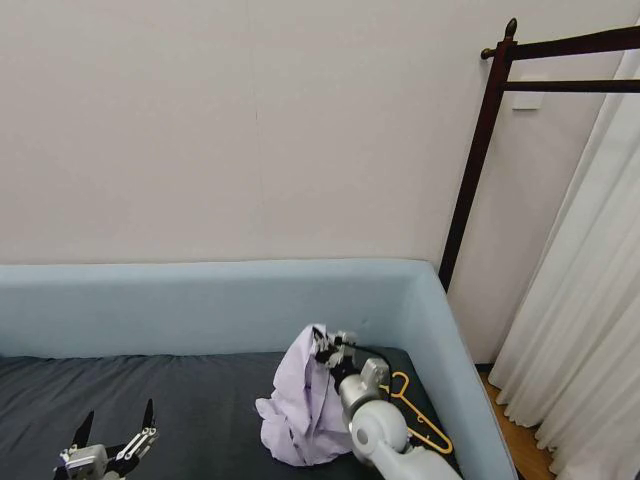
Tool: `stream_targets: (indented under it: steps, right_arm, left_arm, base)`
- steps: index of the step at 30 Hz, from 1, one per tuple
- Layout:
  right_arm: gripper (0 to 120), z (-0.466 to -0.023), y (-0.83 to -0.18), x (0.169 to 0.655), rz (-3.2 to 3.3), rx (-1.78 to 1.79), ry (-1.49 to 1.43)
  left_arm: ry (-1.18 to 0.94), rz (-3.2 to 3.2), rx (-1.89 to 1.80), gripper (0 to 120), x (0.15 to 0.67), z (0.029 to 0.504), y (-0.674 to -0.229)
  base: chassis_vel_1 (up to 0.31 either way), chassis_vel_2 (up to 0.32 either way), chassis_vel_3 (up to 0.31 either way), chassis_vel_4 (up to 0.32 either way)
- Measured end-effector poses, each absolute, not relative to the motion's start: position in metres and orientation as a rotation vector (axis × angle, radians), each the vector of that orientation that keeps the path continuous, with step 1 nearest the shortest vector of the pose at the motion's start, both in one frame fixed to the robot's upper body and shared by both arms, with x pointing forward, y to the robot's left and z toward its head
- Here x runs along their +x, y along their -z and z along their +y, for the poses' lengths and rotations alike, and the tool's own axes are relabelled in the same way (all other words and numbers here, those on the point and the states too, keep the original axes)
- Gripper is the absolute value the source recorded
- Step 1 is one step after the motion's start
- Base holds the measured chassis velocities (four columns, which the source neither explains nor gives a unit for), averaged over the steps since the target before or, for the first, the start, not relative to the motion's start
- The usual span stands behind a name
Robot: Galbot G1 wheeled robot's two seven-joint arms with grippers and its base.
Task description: Pick up the clothes from the sofa and hang them on the clothes hanger.
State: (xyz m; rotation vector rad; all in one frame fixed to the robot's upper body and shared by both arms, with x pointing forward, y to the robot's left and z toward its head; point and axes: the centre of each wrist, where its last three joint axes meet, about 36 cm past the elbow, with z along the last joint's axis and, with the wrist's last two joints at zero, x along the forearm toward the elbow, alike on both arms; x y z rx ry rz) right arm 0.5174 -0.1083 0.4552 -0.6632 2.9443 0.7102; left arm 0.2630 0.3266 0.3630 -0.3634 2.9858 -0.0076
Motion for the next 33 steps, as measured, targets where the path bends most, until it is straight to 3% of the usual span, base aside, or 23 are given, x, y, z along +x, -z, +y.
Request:
stream_targets:
  steps: [11, 17, 26, 33]
  right_arm:
    - [0, -0.169, -0.598, 0.574, 2.64, -0.718, -0.475]
    - [0, -0.172, -0.641, 0.564, 2.544, -0.768, -0.471]
    - [0, -0.149, -0.607, 0.476, 2.639, -0.742, -0.501]
    - [0, -0.146, -0.508, 0.389, 3.023, -0.255, -0.477]
  left_arm:
    - [0.023, 2.969, -0.35, 100, 0.269, 0.327, -0.366]
    - [0.043, 2.958, -0.333, 100, 0.276, 0.323, -0.367]
    - [0.06, 2.954, -0.317, 100, 0.284, 0.318, -0.365]
    - [0.069, 2.957, -0.307, 100, 0.286, 0.315, -0.362]
  base:
    - [0.0, 0.0, 0.0, 0.0]
    - [0.0, 0.0, 0.0, 0.0]
    - [0.0, 0.0, 0.0, 0.0]
    - [0.0, 0.0, 0.0, 0.0]
